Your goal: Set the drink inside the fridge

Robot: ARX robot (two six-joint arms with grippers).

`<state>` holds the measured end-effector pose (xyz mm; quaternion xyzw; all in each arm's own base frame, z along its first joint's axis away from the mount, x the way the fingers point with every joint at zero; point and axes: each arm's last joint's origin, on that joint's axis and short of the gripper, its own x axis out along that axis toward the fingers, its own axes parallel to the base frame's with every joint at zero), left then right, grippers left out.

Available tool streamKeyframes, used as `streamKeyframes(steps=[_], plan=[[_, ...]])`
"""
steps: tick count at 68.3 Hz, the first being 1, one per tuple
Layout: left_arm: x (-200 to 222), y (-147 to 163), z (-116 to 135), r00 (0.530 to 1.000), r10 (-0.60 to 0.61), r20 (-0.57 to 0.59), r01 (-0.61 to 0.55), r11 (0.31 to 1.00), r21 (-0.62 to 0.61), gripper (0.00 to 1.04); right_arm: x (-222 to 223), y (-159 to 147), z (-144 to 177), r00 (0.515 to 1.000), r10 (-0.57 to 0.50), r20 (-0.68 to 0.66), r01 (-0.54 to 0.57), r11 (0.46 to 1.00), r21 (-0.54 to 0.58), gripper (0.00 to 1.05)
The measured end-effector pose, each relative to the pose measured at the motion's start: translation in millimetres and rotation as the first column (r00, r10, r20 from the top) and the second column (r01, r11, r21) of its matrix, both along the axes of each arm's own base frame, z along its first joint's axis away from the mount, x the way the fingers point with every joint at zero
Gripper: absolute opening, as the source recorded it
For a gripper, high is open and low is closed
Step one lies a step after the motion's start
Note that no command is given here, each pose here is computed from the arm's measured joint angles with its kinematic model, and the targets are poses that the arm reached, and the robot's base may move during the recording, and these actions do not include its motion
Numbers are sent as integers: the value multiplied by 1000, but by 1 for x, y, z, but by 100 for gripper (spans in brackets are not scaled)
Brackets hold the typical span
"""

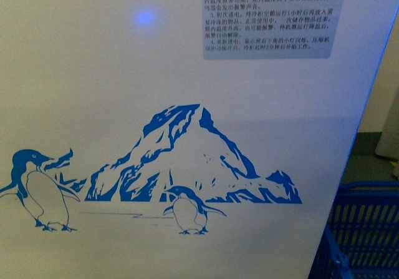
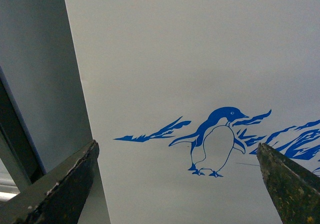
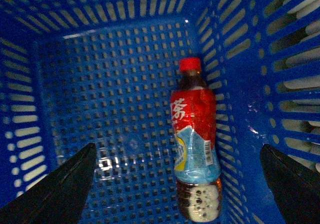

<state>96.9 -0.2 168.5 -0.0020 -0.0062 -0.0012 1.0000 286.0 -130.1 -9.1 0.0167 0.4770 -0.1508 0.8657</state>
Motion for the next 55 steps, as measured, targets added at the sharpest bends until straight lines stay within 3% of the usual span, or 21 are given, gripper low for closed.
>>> streamKeyframes(steps=[23, 55], plan=[[0, 0, 0, 1000, 0, 0, 0, 1000, 0, 97, 2, -13, -79, 984, -14, -178, -4, 995, -103, 98], [0, 0, 0, 1000, 0, 0, 0, 1000, 0, 97, 9, -15, -144, 948, -51, -315, -20, 976, -219, 98]])
